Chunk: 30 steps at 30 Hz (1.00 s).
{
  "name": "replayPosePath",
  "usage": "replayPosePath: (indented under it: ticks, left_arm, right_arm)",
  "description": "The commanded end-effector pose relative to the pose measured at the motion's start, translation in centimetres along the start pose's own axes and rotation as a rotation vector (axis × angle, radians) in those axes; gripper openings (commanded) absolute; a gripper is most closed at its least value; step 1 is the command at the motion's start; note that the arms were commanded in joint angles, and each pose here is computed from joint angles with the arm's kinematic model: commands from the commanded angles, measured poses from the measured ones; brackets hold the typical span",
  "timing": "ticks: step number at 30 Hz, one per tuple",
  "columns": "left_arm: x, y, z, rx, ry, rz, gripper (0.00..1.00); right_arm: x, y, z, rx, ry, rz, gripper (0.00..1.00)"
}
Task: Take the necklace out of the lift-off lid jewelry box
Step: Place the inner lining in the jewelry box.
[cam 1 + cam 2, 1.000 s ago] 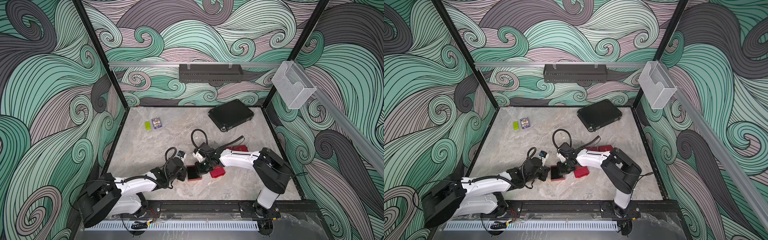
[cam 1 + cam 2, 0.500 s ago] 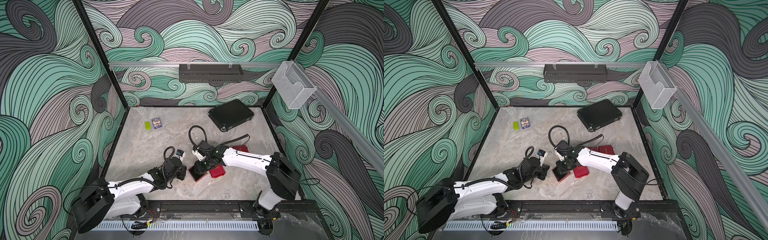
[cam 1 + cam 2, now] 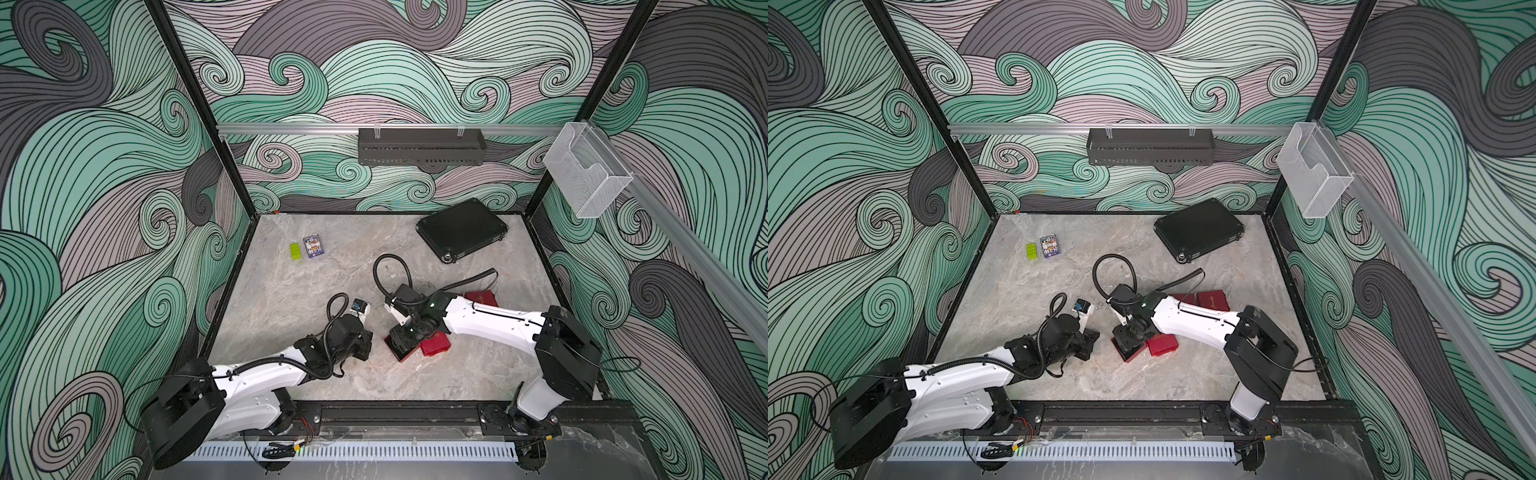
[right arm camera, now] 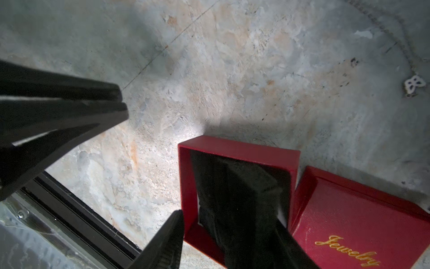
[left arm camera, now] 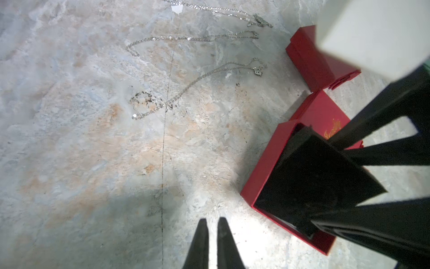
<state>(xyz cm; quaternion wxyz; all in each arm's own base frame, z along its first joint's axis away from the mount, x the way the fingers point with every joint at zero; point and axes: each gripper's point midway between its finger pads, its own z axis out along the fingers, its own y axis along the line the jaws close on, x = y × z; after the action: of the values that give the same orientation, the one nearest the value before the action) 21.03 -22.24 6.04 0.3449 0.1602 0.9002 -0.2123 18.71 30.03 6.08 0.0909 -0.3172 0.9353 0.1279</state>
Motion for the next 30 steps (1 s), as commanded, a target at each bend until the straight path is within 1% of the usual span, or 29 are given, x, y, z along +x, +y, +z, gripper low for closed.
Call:
replayPosePath:
  ticks: [1, 5, 9, 12, 15, 17, 20, 22, 26, 30]
  left_arm:
    - [-0.2, -1.3, 0.0, 0.068, -0.007, 0.026, 0.29]
    - [-0.6, -1.9, -0.2, 0.099, -0.022, 0.039, 0.35]
    - [-1.1, -3.0, -0.2, 0.153, -0.038, 0.066, 0.43]
    - [-1.2, -4.0, 0.1, 0.202, -0.033, 0.094, 0.47]
    - [-0.9, -4.8, 0.6, 0.243, -0.017, 0.112, 0.48]
    - [-0.7, -5.1, 1.1, 0.253, -0.007, 0.118, 0.46]
    - [-0.4, -5.0, 1.7, 0.244, 0.015, 0.125, 0.43]
    - [-0.4, -4.8, 1.8, 0.235, 0.017, 0.123, 0.43]
    - [-0.6, -3.7, 1.5, 0.173, 0.001, 0.100, 0.42]
    - [-1.5, -2.5, -0.1, 0.110, -0.040, 0.081, 0.42]
  right_arm:
    - [-0.5, 0.0, -0.7, 0.011, -0.024, -0.036, 0.57]
    - [-0.7, -0.9, -1.3, 0.065, -0.055, -0.037, 0.56]
    - [-0.8, -1.8, -1.9, 0.120, -0.083, -0.050, 0.55]
    - [-0.7, -1.9, -1.8, 0.118, -0.086, -0.050, 0.54]
    - [-0.8, -1.4, -1.6, 0.084, -0.095, -0.044, 0.52]
    - [-0.8, -1.2, -1.5, 0.074, -0.100, -0.037, 0.50]
    - [-0.9, -2.0, -2.0, 0.115, -0.117, -0.023, 0.49]
    - [-0.8, -2.7, -2.6, 0.152, -0.131, -0.021, 0.46]
    - [-0.8, -3.0, -3.4, 0.167, -0.144, -0.031, 0.39]
    - [-1.0, -1.5, -3.6, 0.084, -0.156, -0.038, 0.35]
